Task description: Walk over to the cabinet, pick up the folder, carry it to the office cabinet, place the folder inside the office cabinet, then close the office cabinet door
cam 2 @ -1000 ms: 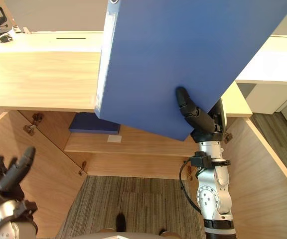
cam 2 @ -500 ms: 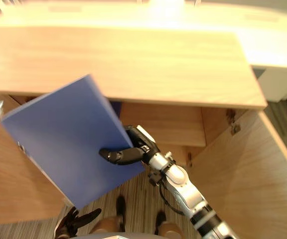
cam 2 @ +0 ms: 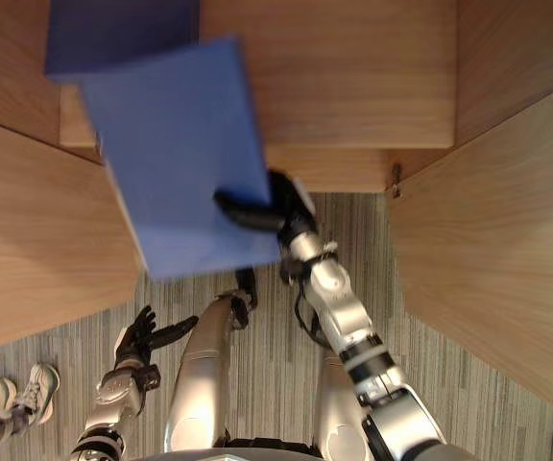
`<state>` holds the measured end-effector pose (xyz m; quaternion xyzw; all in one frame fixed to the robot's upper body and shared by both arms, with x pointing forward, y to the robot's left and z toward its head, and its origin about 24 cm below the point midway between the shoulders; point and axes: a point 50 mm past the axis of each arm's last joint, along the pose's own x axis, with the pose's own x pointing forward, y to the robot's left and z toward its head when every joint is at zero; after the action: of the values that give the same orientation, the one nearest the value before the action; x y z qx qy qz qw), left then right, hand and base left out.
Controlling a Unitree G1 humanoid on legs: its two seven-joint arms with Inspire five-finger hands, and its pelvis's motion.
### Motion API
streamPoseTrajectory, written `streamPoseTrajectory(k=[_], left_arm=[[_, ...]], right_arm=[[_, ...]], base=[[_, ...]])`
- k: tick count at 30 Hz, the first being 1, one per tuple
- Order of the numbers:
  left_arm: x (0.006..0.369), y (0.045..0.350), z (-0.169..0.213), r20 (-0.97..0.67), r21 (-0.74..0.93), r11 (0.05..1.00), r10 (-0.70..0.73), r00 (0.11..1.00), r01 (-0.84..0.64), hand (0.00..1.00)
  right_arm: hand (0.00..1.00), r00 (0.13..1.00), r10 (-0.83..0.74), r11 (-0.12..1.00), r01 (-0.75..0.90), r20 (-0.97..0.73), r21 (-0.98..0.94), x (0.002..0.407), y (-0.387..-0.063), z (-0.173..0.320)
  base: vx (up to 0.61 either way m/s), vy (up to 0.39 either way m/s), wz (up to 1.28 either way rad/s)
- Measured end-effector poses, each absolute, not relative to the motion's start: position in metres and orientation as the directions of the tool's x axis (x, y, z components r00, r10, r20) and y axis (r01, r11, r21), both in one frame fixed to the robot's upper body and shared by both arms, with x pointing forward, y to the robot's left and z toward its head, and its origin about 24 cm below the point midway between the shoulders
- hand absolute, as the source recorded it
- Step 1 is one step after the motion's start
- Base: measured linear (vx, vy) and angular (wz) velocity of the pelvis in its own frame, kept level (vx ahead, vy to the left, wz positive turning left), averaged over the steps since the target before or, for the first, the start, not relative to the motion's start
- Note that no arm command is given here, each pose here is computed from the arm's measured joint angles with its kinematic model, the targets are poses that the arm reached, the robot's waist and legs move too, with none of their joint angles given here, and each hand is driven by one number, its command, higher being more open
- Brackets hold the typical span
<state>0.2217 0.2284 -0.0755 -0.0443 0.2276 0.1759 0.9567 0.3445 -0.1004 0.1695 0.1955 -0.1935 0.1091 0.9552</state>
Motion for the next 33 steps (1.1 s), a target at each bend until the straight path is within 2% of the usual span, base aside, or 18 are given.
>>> streamPoseTrajectory(k=[2,5,11,12,15,25,28,30,33], left_arm=[[0.232,0.216,-0.067,-0.413,-0.068,0.925,0.315,0.854,-0.374,1.00],[0.238,0.213,-0.060,-0.382,-0.094,0.921,0.317,0.868,-0.378,1.00],[0.257,0.202,-0.041,-0.312,-0.149,0.917,0.312,0.897,-0.371,1.00],[0.261,0.198,-0.038,-0.298,-0.162,0.918,0.303,0.905,-0.361,1.00],[0.270,0.188,-0.029,-0.266,-0.184,0.925,0.279,0.923,-0.333,1.00],[0.270,0.184,-0.030,-0.279,-0.191,0.912,0.304,0.911,-0.363,1.00],[0.270,0.184,-0.030,-0.279,-0.190,0.912,0.304,0.911,-0.363,1.00],[0.270,0.184,-0.030,-0.280,-0.190,0.912,0.305,0.910,-0.364,1.00],[0.270,0.185,-0.030,-0.281,-0.187,0.912,0.307,0.909,-0.365,1.00]], right_arm=[[0.00,0.858,-0.032,0.840,-0.256,0.513,0.479,0.354,-0.116,0.218],[0.00,0.822,-0.136,0.765,-0.268,0.554,0.586,0.357,-0.124,0.250],[0.00,0.846,-0.257,0.602,-0.238,0.467,0.762,0.372,-0.129,0.271],[1.00,0.861,-0.277,0.548,-0.223,0.427,0.806,0.376,-0.129,0.272],[1.00,0.892,-0.320,0.411,-0.172,0.319,0.895,0.384,-0.133,0.270],[1.00,0.883,-0.393,0.246,-0.168,0.257,0.955,0.385,-0.141,0.284],[1.00,0.882,-0.391,0.248,-0.175,0.263,0.953,0.384,-0.139,0.285],[1.00,0.879,-0.373,0.290,-0.195,0.298,0.937,0.381,-0.133,0.286],[1.00,0.861,-0.316,0.455,-0.232,0.399,0.860,0.378,-0.123,0.288]], base=[[-0.01,-0.001,0.09],[0.00,-0.001,0.01],[0.00,-0.005,0.00],[-0.02,-0.045,0.02],[-0.01,-0.046,0.05],[-0.01,-0.032,0.05],[0.00,0.000,0.00],[0.00,0.000,0.00],[0.00,0.000,0.00]])
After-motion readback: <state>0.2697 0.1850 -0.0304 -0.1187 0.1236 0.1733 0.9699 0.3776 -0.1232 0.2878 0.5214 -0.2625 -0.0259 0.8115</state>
